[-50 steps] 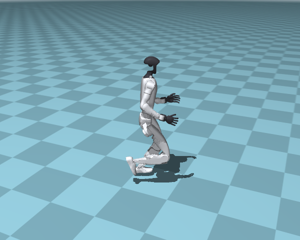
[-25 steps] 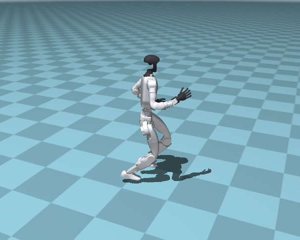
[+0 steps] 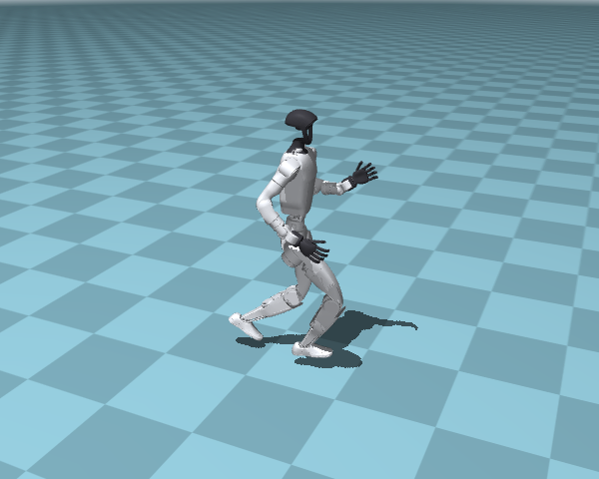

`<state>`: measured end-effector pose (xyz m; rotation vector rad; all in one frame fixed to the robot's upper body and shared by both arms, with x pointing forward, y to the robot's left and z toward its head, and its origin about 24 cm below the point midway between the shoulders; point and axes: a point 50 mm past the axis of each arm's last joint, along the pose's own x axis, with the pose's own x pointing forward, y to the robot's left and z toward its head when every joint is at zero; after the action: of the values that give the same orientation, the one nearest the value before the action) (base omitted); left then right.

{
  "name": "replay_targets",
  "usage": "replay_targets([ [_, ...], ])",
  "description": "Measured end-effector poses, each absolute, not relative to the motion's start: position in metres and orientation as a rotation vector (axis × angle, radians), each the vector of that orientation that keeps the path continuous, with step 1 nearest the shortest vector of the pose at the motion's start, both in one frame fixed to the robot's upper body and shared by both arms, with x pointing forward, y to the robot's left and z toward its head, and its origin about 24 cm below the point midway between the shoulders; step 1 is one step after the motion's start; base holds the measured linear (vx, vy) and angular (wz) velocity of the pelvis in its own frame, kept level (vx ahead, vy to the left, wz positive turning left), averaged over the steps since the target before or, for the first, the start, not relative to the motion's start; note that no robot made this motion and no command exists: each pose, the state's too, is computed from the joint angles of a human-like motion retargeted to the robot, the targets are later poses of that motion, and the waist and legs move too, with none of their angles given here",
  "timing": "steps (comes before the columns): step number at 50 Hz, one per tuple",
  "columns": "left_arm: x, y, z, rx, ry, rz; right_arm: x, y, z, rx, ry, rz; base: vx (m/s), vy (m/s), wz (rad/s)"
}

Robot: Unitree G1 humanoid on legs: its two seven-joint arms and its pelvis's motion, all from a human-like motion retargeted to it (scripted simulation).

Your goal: Run

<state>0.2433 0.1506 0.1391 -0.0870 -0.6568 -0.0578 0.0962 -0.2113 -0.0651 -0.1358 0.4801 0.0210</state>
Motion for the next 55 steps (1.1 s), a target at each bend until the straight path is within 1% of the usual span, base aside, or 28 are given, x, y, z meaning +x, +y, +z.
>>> replay_targets([
  [2, 0.236, 0.152, 0.116, -0.086, -0.546, -0.060, 0.112, -0.209, -0.055, -0.134, 0.400, 0.001, -0.06, -0.06, -0.36],
  [5, 0.216, 0.160, 0.054, -0.070, -0.238, -0.034, 0.159, -0.201, -0.027, -0.163, 0.197, -0.010, -0.05, -0.06, -0.35],
  [7, 0.194, 0.172, 0.009, -0.061, -0.001, 0.004, 0.204, -0.194, 0.006, -0.213, 0.009, -0.012, -0.03, -0.04, -0.26],
  [9, 0.163, 0.188, -0.023, -0.061, 0.179, 0.044, 0.236, -0.184, 0.046, -0.227, -0.181, -0.006, 0.00, 0.00, 0.00],
  [12, 0.112, 0.212, -0.045, -0.075, 0.353, 0.104, 0.252, -0.171, 0.094, -0.175, -0.389, 0.030, 0.06, 0.07, 0.05],
  [15, 0.078, 0.227, -0.052, -0.106, 0.447, 0.192, 0.247, -0.162, 0.111, -0.137, -0.470, 0.084, 0.05, 0.09, 0.34],
  [18, 0.079, 0.227, -0.051, -0.123, 0.424, 0.261, 0.239, -0.157, 0.089, -0.150, -0.373, 0.121, -0.03, 0.05, 0.20],
  [20, 0.100, 0.222, -0.043, -0.130, 0.337, 0.284, 0.227, -0.157, 0.055, -0.171, -0.218, 0.133, -0.05, 0.03, -0.17],
  [22, 0.146, 0.212, -0.024, -0.138, 0.184, 0.278, 0.212, -0.158, 0.013, -0.183, -0.024, 0.142, -0.04, 0.02, -0.36],
  [25, 0.214, 0.193, 0.027, -0.205, -0.090, 0.218, 0.177, -0.168, -0.039, -0.169, 0.231, 0.153, 0.01, 0.05, -0.31],
  [27, 0.238, 0.184, 0.068, -0.237, -0.280, 0.151, 0.148, -0.183, -0.056, -0.145, 0.352, 0.136, 0.08, -0.03, -0.31],
  [29, 0.247, 0.175, 0.102, -0.246, -0.439, 0.082, 0.122, -0.199, -0.064, -0.128, 0.442, 0.098, 0.08, -0.09, -0.30],
  [32, 0.246, 0.166, 0.125, -0.261, -0.551, 0.014, 0.099, -0.216, -0.065, -0.107, 0.497, 0.020, -0.01, -0.09, -0.26],
  [35, 0.237, 0.165, 0.101, -0.287, -0.434, 0.017, 0.113, -0.216, -0.057, -0.104, 0.431, -0.020, -0.07, -0.06, -0.24],
  [38, 0.215, 0.173, 0.034, -0.279, -0.103, 0.085, 0.173, -0.208, -0.028, -0.181, 0.215, -0.029, -0.05, -0.06, -0.21],
  [40, 0.187, 0.184, -0.009, -0.255, 0.113, 0.137, 0.216, -0.197, 0.007, -0.231, 0.018, -0.033, 0.00, 0.00, 0.00],
  [43, 0.131, 0.207, -0.048, -0.227, 0.341, 0.214, 0.250, -0.182, 0.064, -0.221, -0.246, -0.019, 0.04, 0.04, 0.00],
  [47, 0.068, 0.231, -0.070, -0.221, 0.541, 0.325, 0.254, -0.169, 0.110, -0.178, -0.445, 0.041, 0.06, 0.09, 0.31],
  [50, 0.047, 0.236, -0.075, -0.223, 0.603, 0.393, 0.249, -0.164, 0.112, -0.189, -0.459, 0.082, -0.02, 0.05, 0.30],
  [53, 0.054, 0.235, -0.075, -0.196, 0.575, 0.428, 0.240, -0.162, 0.083, -0.228, -0.333, 0.110, 0.00, 0.00, 0.00],
  [55, 0.080, 0.232, -0.071, -0.179, 0.503, 0.431, 0.231, -0.160, 0.054, -0.254, -0.200, 0.134, -0.05, 0.01, -0.25],
])
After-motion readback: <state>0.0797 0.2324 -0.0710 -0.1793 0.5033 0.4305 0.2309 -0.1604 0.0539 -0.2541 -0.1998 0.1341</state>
